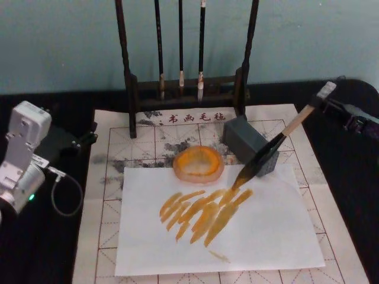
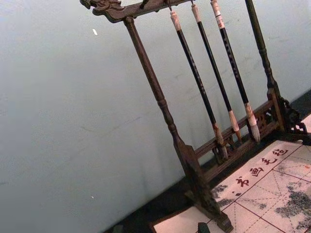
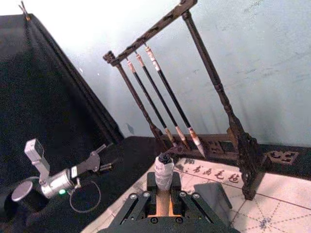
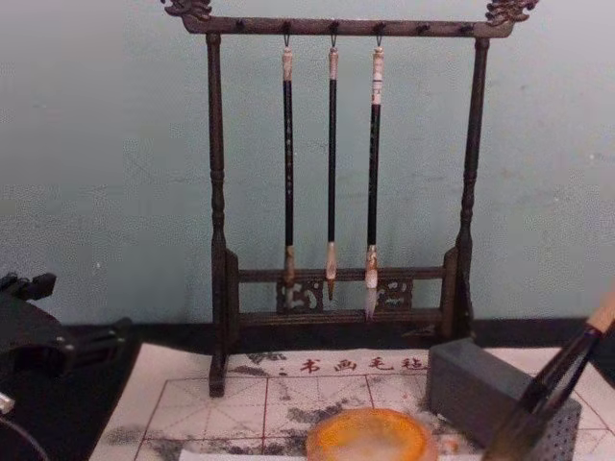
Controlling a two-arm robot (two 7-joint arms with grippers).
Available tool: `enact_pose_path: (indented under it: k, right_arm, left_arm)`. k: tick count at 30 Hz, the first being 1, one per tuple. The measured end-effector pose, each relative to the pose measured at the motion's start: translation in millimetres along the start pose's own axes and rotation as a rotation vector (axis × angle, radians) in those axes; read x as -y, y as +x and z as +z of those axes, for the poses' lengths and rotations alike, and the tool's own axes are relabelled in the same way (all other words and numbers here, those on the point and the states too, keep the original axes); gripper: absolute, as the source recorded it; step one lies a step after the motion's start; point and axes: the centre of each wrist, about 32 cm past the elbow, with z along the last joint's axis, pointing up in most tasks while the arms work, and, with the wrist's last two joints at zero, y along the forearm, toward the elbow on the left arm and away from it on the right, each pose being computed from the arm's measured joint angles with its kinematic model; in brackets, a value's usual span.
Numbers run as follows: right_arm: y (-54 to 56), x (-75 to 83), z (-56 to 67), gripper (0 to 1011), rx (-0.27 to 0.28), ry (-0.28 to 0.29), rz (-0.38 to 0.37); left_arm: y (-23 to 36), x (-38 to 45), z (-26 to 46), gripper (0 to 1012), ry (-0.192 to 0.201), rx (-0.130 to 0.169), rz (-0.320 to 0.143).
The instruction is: Pick up the brush from the inkstone, write on the paper, then place the brush back to its original position.
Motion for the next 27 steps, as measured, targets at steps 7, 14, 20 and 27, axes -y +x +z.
enact_pose_path:
  k: [7,14,20,27]
  right_arm:
    - [1.9,-6.1,-2.7,191,-0.058,0.039,0.001]
    - [2.6,-18.3,-8.0,191,-0.144,0.084,0.009]
    - [2.3,-31.0,-14.7,192,-0.201,0.092,0.010]
    - [2.4,-46.4,-22.6,191,-0.234,0.086,0.000]
  left_arm:
    - [0.0,0.0,0.0,1001,0.000,0.000,0.000]
    - [0.0,0.0,0.0,1001,0.000,0.000,0.000]
    - [0.0,0.0,0.0,1001,0.000,0.000,0.000]
    - [0.0,0.0,0.0,1001,0.000,0.000,0.000]
